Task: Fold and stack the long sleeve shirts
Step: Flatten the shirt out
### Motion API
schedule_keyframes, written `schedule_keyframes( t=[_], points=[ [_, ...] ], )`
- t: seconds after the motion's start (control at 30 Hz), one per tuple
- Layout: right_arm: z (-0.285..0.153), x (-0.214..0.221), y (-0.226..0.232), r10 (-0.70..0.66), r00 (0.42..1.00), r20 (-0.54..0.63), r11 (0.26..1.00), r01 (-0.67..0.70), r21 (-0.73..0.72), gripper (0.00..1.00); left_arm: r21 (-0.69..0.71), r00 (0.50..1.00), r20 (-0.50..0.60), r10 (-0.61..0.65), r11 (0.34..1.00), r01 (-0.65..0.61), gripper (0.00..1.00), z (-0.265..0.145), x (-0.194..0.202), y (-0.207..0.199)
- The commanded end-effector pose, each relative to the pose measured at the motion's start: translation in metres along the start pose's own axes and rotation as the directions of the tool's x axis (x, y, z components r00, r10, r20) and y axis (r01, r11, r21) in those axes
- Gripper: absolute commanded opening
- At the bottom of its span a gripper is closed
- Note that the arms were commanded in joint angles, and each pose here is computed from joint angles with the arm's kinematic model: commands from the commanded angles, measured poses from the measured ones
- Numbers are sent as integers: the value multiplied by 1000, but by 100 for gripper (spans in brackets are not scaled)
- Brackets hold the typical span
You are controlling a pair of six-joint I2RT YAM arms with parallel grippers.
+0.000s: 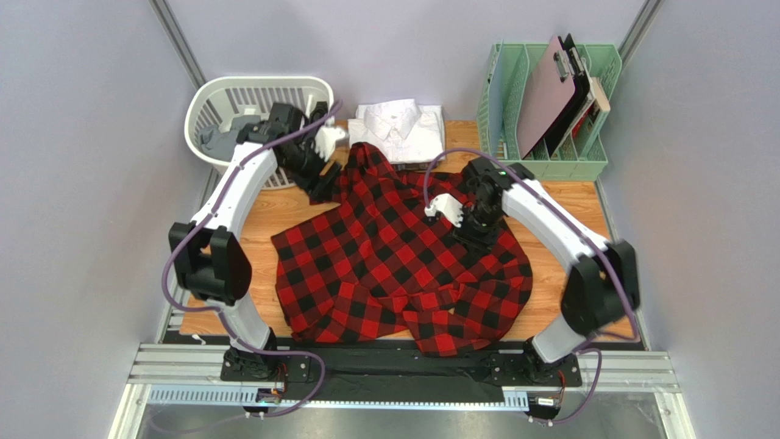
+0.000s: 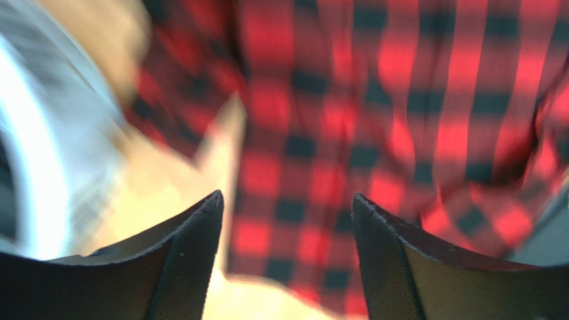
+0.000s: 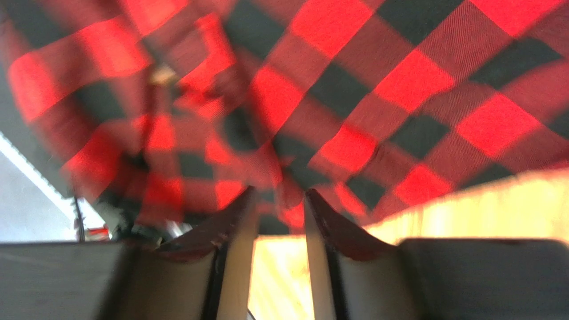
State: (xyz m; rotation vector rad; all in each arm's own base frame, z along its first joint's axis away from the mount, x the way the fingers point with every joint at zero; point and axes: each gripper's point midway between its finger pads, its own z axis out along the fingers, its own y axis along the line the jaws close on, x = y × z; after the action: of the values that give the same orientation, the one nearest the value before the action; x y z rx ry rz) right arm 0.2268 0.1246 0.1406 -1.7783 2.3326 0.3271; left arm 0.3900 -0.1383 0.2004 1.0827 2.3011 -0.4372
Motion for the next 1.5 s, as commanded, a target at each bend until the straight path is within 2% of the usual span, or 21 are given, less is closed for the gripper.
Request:
schedule_keyframes(
  t=[0.0,0.07,0.17,0.23,0.33,0.47,0.53,0.57,0.6,0.8,0.9,0.93,1.0,1.07,1.1,1.13,1.17,1.2,1.23,1.3,1.47],
  points=[
    [51,-6,-43,193,980,-57,981,-194,-14,31,84,970,-241,22,996,-1,68,0,99,-40],
    [61,-5,-52,206,976,-71,978,-206,6,25,116,943,-333,16,993,24,58,0,136,-56],
    [78,10,-52,223,966,-129,975,-223,11,21,120,907,-420,10,992,45,52,4,173,-64],
    [92,28,-41,235,954,-183,970,-243,-18,21,120,880,-476,10,991,54,50,13,189,-61],
    [107,52,-18,241,936,-258,962,-266,-66,20,103,831,-556,-2,992,71,39,28,204,-47],
    [121,78,8,242,908,-341,950,-294,-108,20,74,815,-579,-25,994,82,29,43,187,-22],
    [126,83,15,244,900,-360,946,-303,-116,21,82,777,-629,-22,992,94,24,58,194,-11],
    [130,89,23,239,893,-382,942,-309,-132,21,74,776,-631,-16,994,81,21,60,184,-1],
    [131,90,25,239,890,-389,940,-313,-139,21,89,753,-658,-17,991,100,19,71,190,2],
    [130,80,48,240,885,-399,915,-343,-212,26,67,735,-678,-18,994,86,1,94,169,37],
    [124,63,70,204,905,-374,904,-320,-282,29,42,746,-666,-23,997,68,0,109,157,55],
    [120,55,82,199,912,-359,885,-324,-334,30,13,767,-641,-30,999,50,0,111,143,67],
    [108,33,83,209,932,-297,868,-317,-383,31,5,772,-634,-34,999,48,0,121,137,77],
    [96,20,76,253,934,-254,851,-339,-400,32,6,829,-558,-38,999,50,1,117,111,81],
    [86,4,61,266,944,-194,870,-322,-373,32,1,865,-500,-35,999,41,4,103,93,79],
    [80,2,47,300,940,-165,873,-340,-349,32,15,883,-468,-40,998,53,12,101,91,73],
    [75,-4,34,315,940,-135,883,-342,-322,32,21,894,-448,-28,999,42,16,93,87,68],
    [72,-9,22,340,934,-113,886,-358,-294,32,4,918,-396,2,1000,0,19,68,71,60],
    [67,-12,0,365,927,-90,896,-376,-236,32,22,904,-428,15,1000,-6,22,69,89,49],
    [69,-11,-23,382,921,-83,906,-390,-165,29,19,917,-398,35,999,-30,26,47,90,33],
    [88,9,-81,419,898,-132,908,-417,47,25,67,855,-518,20,998,17,29,50,157,2]
  ],
)
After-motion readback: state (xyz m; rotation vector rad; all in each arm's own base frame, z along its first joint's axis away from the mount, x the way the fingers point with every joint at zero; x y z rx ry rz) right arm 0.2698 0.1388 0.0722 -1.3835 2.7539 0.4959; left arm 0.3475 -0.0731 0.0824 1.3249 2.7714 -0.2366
